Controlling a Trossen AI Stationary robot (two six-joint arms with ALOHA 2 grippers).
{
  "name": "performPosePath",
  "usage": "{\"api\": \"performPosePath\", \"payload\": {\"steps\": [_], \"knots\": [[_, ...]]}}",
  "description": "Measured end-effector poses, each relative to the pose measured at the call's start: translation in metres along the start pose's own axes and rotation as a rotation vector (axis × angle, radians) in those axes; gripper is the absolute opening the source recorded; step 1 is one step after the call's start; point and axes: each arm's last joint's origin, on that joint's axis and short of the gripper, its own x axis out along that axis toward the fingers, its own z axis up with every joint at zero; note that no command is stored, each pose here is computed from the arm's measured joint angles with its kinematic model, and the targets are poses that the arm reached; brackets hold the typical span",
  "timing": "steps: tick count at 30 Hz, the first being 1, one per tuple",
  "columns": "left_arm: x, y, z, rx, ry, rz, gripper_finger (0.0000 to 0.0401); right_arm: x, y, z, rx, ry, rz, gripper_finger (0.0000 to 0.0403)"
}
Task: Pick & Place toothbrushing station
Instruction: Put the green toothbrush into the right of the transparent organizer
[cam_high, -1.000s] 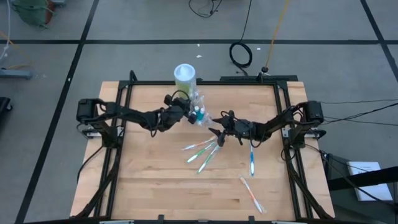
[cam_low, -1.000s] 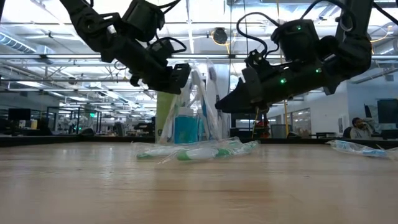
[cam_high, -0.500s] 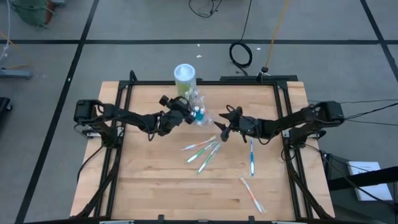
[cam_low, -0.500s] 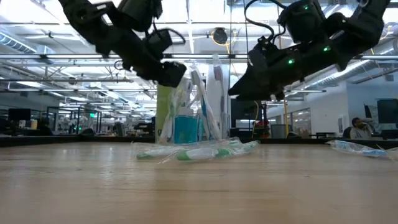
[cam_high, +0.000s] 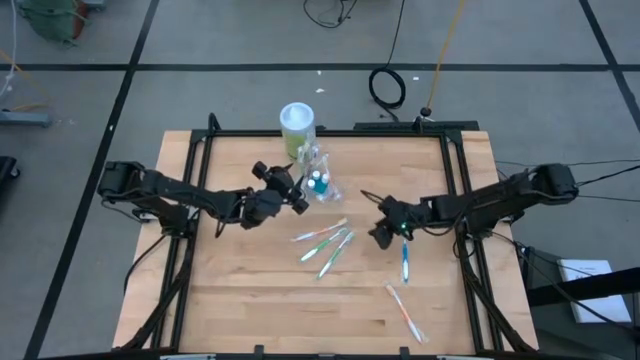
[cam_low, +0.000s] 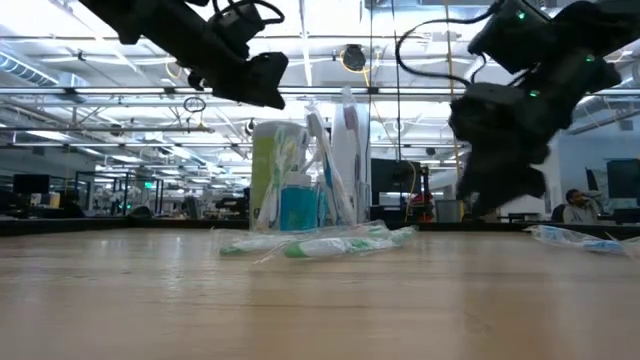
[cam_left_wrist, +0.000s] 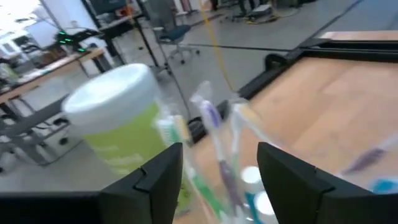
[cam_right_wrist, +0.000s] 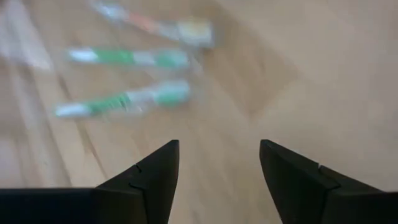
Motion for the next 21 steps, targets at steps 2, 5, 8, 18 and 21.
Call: {"api": "performPosePath", "payload": {"steps": [2, 5, 8, 18, 21], "knots": [[-0.002, -0.002, 0.000, -0.013, 0.002, -0.034, 0.0206, -0.001, -0.002, -0.010, 0.048, 0.094, -0.027, 0.0209], [-0.003, -0.005, -0.002, -0.039, 0.019, -0.107, 0.0200, -0.002, -0.003, -0.022, 0.109, 0.206, -0.054, 0.0204], [-0.002, -0.006, -0.002, -0.058, 0.021, -0.155, 0.0196, -0.005, -0.003, -0.033, 0.166, 0.279, -0.102, 0.0203], [-0.003, -0.010, -0.002, -0.072, 0.041, -0.307, 0.0188, -0.007, 0.007, -0.045, 0.160, 0.243, -0.110, 0.0203], [-0.006, -0.016, -0.005, -0.063, 0.081, -0.527, 0.0181, -0.007, 0.007, -0.043, 0.136, 0.169, -0.133, 0.0203]]}}
